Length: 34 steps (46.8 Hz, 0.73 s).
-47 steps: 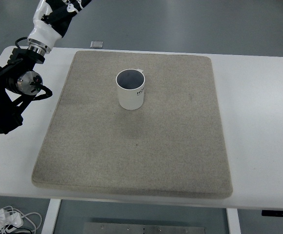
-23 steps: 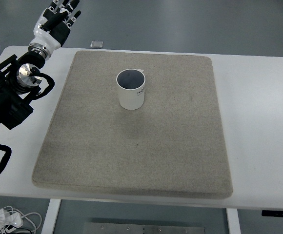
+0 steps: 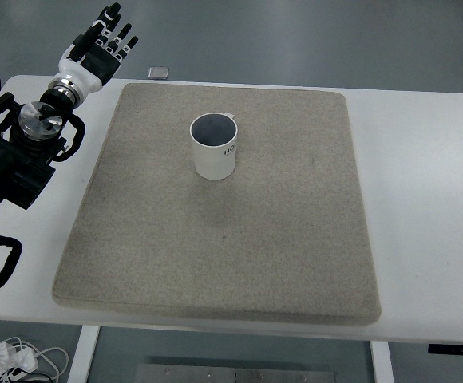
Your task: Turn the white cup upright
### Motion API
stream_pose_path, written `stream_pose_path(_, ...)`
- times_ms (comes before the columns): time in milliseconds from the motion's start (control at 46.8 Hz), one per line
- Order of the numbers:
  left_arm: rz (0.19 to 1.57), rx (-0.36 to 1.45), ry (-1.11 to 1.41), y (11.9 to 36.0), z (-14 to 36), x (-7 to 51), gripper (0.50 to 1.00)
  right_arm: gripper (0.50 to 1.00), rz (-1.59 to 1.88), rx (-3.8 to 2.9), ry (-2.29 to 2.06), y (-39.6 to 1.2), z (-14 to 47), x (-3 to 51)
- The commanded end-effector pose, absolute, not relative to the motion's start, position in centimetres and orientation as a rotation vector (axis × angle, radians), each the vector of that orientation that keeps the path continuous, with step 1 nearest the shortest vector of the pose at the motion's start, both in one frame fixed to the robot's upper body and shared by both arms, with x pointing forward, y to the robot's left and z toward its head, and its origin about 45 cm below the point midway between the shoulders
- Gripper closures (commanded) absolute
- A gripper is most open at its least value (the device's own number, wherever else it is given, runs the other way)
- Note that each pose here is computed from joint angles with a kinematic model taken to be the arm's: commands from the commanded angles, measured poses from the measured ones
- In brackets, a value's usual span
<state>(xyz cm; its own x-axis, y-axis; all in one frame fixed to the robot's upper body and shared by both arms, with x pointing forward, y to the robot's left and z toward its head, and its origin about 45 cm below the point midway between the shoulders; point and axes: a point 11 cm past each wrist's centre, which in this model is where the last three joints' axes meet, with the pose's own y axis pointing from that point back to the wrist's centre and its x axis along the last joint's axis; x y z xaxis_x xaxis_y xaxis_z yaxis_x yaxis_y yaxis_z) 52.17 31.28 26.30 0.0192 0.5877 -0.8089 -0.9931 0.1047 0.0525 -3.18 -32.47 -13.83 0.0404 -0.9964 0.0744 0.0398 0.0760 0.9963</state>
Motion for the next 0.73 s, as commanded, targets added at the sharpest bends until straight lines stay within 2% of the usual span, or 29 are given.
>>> stream_pose_path(0, 1.368, -0.656, 0.805, 31.4, 26.0, 52.0, 0.506, 0.548, -1.15, 1.14, -1.191, -32.5, -13.8, -3.1)
stream_pose_path(171, 1.332, -0.681, 0.767, 31.6, 25.6, 51.6, 0.506, 0.548, -1.15, 1.142, -1.195, -32.5, -13.8, -3.1)
stream_pose_path(363, 1.395, -0.684, 0.719, 31.9, 24.6, 51.4, 0.506, 0.548, -1.153, 1.144, -1.195, -32.4, -13.8, -3.1)
stream_pose_path(705, 1.383, -0.66, 0.723, 30.6, 24.2, 51.5, 0.506, 0.548, -1.155, 1.146, -1.192, -32.3, -13.8, -3.1)
